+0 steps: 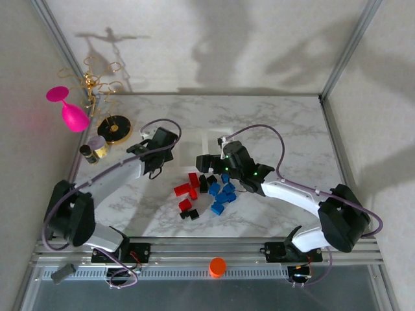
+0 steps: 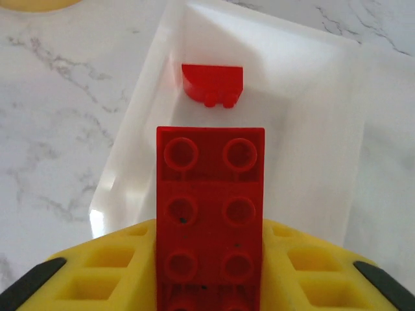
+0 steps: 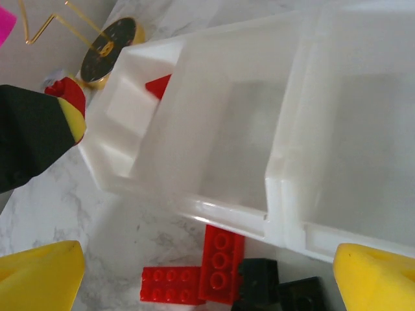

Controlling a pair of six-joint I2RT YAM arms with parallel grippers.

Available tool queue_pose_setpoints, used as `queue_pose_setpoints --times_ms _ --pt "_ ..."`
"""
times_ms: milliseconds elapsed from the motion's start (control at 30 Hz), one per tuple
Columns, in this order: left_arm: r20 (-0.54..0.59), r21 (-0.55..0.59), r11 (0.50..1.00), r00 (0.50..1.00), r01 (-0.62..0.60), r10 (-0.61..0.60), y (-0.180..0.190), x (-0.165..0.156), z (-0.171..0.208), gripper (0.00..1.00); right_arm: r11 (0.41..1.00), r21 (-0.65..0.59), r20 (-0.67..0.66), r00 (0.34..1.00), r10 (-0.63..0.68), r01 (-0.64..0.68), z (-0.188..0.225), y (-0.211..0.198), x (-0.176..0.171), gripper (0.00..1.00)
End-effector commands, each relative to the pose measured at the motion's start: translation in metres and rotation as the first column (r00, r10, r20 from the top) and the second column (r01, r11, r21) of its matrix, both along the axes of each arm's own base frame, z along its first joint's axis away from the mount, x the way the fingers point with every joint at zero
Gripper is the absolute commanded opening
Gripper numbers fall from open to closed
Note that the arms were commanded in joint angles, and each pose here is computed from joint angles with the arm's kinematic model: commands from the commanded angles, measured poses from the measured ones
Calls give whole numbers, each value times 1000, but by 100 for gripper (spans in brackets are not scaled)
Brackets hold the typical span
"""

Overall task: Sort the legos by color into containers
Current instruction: Place the lego in the container.

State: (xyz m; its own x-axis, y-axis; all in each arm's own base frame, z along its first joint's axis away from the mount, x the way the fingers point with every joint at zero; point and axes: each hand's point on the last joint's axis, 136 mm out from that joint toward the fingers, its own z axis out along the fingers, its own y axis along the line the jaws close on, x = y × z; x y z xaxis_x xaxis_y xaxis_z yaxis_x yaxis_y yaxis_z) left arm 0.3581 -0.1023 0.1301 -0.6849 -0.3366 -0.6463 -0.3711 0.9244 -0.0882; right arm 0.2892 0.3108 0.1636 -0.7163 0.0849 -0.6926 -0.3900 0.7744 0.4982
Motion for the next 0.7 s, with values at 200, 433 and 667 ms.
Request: queue_pose_setpoints --times_ms 200,433,667 --pt "-34 52 999 999 7 -5 3 43 -18 46 999 -7 22 999 -46 46 7 -20 3 99" --pt "-16 14 999 999 31 -31 -1 35 -5 58 1000 -19 59 998 -24 25 15 -23 3 99" --pt "1 -75 995 997 71 -71 -12 0 4 58 996 -50 21 997 74 -73 2 -19 -14 99"
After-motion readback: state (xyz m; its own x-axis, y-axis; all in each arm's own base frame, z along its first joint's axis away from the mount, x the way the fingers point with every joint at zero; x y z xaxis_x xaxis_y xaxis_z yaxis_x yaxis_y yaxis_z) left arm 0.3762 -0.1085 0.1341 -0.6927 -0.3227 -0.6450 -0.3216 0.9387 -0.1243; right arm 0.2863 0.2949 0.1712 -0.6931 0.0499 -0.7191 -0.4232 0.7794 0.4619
